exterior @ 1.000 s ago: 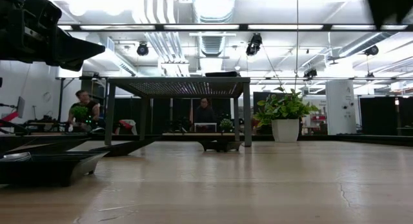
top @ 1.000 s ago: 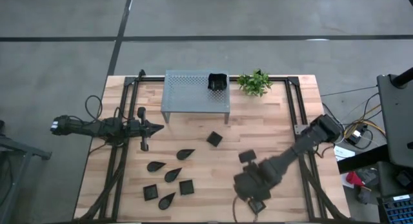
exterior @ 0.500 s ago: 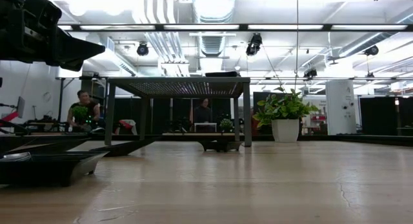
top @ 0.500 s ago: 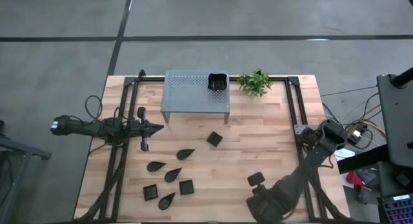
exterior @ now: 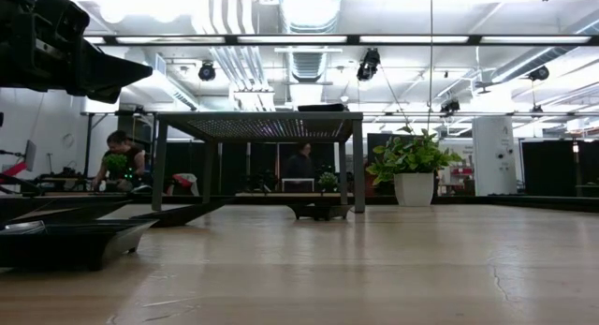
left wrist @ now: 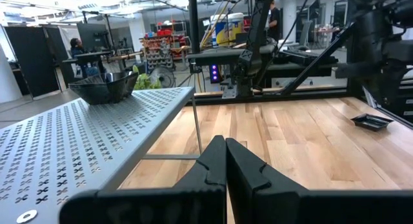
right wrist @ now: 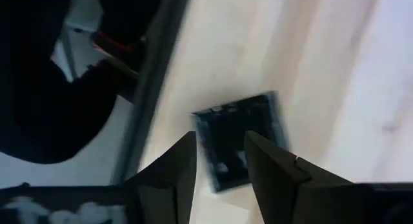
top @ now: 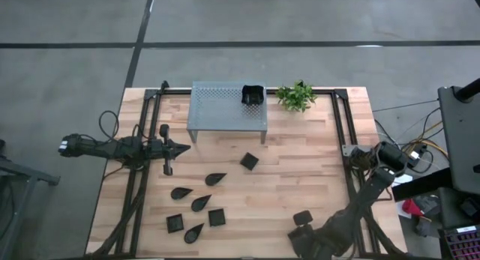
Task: Pick & Place Mini shaped plates
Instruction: Put the black square plate on the shelf
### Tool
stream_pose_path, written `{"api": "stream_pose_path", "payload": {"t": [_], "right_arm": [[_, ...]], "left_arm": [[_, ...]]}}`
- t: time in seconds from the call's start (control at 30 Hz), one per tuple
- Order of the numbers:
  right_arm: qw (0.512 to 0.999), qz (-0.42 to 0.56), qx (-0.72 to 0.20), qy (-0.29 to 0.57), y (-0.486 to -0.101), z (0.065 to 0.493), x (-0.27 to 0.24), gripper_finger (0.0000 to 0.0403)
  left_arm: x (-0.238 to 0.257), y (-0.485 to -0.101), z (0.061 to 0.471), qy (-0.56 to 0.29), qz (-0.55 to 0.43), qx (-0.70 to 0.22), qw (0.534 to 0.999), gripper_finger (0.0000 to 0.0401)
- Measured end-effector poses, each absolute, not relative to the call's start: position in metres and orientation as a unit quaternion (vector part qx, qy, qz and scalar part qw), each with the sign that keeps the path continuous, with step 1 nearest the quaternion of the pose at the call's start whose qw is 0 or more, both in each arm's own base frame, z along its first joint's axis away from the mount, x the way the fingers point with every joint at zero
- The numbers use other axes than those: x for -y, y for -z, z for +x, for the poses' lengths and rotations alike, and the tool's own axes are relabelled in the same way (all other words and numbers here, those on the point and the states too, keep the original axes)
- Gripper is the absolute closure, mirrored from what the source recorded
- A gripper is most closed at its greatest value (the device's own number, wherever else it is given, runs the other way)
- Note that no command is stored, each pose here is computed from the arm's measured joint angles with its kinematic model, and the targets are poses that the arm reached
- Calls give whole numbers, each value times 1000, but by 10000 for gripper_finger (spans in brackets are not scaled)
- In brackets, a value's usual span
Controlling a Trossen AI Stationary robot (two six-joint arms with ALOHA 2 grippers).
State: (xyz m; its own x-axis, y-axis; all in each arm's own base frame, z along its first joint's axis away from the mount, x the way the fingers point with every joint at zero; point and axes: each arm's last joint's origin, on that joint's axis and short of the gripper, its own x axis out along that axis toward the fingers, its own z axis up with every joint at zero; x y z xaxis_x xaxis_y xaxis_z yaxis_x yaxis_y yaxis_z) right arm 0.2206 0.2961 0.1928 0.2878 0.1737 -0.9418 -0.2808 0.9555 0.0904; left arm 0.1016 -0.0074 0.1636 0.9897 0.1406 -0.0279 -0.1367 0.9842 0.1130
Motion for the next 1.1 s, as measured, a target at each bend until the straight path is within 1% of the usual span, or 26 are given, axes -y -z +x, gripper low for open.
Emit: {"api": "stream_pose_path", "payload": {"t": [0.13, 0.43, 0.7, 1.1], "right_arm": [[805, -40, -570, -159, -183, 213, -301, 272], [799, -50, -581, -145, -167, 208, -294, 266], [812, -42, -560, -156, -163, 210, -295, 266], [811, -41, -565, -147, -152, 203, -292, 266]], "left_arm": [[7, -164, 102, -70, 55, -18, 996, 401], [7, -164, 102, -70, 55, -18, 996, 401], [7, -164, 102, -70, 55, -18, 996, 401], [7, -164, 102, -70, 55, -18, 996, 401]]}}
